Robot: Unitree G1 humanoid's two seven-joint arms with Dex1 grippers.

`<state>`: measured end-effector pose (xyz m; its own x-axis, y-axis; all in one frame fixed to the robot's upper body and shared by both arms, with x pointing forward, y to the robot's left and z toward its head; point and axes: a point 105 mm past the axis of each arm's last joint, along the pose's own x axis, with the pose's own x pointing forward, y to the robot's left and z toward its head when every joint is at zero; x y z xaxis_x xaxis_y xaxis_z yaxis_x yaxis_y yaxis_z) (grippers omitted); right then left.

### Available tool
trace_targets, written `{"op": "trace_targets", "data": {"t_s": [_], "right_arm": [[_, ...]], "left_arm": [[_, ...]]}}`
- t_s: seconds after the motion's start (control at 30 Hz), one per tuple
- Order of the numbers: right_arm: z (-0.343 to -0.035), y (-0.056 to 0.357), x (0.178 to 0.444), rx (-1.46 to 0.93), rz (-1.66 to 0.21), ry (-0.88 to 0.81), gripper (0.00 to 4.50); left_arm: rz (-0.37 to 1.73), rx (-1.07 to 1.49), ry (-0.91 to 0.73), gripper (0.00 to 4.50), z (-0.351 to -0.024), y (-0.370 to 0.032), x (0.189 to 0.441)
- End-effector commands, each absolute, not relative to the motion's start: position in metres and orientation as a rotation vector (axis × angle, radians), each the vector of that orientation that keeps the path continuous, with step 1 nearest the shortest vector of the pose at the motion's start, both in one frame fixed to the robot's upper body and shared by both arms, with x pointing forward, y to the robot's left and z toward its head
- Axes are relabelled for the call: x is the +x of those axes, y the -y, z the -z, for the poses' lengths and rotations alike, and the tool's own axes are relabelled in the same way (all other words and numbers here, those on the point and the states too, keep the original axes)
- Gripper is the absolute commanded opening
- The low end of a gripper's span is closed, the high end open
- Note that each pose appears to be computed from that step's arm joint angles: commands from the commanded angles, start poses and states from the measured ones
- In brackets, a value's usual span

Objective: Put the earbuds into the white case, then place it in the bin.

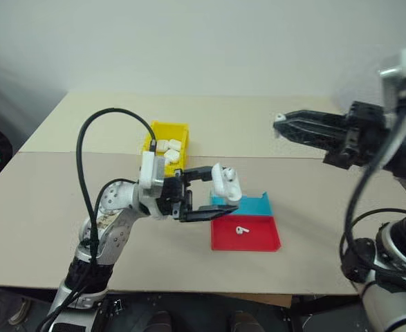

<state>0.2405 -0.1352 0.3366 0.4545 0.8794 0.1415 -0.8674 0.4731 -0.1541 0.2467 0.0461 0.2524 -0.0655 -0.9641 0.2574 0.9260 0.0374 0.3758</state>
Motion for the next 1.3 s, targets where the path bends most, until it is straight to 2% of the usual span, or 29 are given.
{"op": "trace_targets", "data": {"t_s": [0.03,0.4,0.63,0.87,1.3], "right_arm": [[-0.336,0.13,0.222,-0.027,-1.14,0.305,1.04],[-0.323,0.117,0.203,0.091,-1.258,0.316,1.04],[-0.312,0.107,0.179,0.186,-1.333,0.25,1.04],[-0.31,0.096,0.178,0.258,-1.307,0.204,1.04],[-0.295,0.087,0.187,0.234,-1.29,0.184,1.04]], "left_arm": [[1.59,0.089,0.569,2.82,-0.265,-0.046,0.235],[1.66,0.117,0.575,2.82,-0.257,-0.046,0.234],[1.665,0.122,0.582,2.82,-0.256,-0.043,0.24],[1.668,0.125,0.581,2.82,-0.255,-0.042,0.241],[1.666,0.11,0.603,2.82,-0.256,-0.04,0.24]]}}
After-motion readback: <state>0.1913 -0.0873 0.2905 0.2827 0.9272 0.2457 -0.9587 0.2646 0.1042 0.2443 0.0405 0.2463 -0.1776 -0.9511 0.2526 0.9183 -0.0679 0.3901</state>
